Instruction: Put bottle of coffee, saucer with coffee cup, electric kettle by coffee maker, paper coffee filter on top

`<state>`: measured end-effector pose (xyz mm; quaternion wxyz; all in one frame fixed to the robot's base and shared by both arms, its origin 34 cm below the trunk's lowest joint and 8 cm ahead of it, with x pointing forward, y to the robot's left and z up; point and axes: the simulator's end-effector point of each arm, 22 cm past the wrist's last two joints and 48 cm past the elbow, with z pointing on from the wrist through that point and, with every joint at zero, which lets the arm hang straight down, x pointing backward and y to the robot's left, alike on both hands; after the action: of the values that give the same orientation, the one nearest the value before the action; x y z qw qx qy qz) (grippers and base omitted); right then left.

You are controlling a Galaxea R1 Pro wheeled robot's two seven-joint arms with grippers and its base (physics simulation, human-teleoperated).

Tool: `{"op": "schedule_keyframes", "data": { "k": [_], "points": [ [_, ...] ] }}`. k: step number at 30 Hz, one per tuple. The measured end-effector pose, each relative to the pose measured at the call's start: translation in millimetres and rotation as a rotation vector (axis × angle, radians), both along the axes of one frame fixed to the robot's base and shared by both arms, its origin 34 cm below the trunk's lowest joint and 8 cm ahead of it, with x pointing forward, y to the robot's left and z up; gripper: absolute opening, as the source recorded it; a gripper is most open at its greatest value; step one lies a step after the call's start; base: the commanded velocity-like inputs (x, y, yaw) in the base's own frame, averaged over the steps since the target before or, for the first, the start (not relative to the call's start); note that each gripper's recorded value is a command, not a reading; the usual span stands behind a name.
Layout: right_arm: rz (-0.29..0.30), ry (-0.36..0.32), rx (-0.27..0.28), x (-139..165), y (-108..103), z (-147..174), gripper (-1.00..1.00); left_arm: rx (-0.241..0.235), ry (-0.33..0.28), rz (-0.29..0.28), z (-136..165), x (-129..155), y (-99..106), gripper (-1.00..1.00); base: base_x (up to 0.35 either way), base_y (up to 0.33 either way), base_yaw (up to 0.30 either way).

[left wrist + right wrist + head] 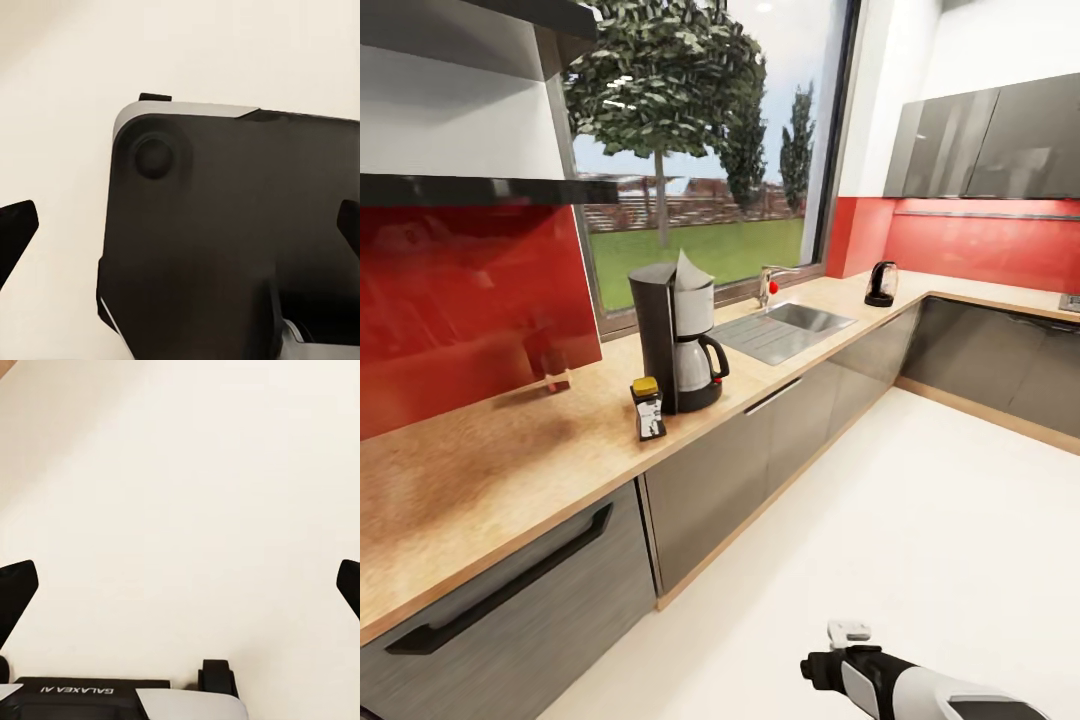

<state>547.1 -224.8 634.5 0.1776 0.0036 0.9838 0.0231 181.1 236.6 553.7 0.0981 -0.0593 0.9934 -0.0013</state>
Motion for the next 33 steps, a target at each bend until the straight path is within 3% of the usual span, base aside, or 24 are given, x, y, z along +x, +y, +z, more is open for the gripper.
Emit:
{"op": "schedule_keyframes", "data": {
  "k": [5,16,33],
  "points": [
    [-0.001,0.0,-0.001,-0.2,-0.8,-0.2,1.0,0.001,0.0,0.001,0.0,0.1,0.7,1.0,0.004,0.0,0.0],
    [-0.002,-0.001,0.0,-0.3,-0.8,0.3,1.0,0.0,-0.004,0.003,0.3,1.0,0.0,1.0,0.327,-0.017,-0.185],
    [-0.002,-0.001,0.0,-0.6,-0.9,0.1,1.0,-0.004,-0.004,0.003,0.3,1.1,-2.9,1.0,0.297,-0.197,-0.252]
  ]
}}
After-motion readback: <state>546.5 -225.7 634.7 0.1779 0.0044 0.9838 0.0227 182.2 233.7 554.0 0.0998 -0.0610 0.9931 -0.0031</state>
